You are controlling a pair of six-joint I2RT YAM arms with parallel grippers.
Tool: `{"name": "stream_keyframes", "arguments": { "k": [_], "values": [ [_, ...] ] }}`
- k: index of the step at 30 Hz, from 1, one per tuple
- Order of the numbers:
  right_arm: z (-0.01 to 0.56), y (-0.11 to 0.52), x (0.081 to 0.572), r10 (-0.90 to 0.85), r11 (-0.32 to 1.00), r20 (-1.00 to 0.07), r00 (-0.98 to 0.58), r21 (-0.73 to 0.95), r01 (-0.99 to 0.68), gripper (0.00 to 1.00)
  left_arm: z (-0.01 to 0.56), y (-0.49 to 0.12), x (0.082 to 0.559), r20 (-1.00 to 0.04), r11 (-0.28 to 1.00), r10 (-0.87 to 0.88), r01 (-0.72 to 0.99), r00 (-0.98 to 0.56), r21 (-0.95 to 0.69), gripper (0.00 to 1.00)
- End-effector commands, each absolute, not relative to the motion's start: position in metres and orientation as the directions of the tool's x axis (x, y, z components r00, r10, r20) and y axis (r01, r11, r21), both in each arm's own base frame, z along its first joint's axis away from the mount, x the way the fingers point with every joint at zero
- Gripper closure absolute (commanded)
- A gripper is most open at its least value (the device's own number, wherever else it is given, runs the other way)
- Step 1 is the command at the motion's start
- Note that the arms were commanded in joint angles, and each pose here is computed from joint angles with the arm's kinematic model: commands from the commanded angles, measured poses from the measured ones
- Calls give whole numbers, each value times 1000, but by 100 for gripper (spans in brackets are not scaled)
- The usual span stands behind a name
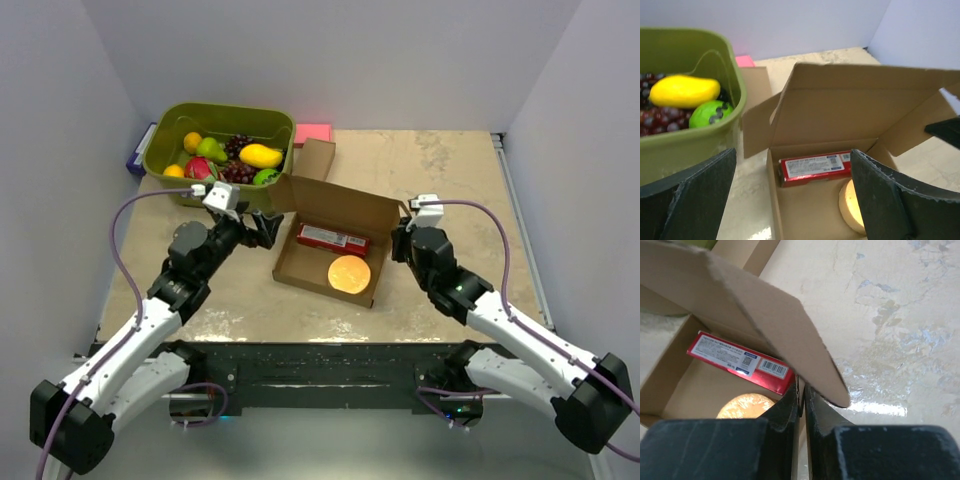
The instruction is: Fold the paper box
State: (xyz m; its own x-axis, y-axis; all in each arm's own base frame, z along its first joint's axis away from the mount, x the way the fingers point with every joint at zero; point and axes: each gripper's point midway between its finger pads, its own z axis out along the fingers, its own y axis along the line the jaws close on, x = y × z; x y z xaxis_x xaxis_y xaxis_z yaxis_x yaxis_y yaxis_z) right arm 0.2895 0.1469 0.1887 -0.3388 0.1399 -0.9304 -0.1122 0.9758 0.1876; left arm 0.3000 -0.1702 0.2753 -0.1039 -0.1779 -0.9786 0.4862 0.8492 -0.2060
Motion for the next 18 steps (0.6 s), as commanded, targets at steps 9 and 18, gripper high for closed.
{"name": "stream_keyframes", "arguments": {
  "k": [9,18],
  "values": [
    [203,175,302,-81,940,-936,-342,42,-338,100,230,-126,346,-995,963,-90,253,-36,-96,0],
    [201,177,307,-102,929,-933,-345,35,-368,100,226,-122,357,-995,946,-93,314,34,-78,0]
  ]
}}
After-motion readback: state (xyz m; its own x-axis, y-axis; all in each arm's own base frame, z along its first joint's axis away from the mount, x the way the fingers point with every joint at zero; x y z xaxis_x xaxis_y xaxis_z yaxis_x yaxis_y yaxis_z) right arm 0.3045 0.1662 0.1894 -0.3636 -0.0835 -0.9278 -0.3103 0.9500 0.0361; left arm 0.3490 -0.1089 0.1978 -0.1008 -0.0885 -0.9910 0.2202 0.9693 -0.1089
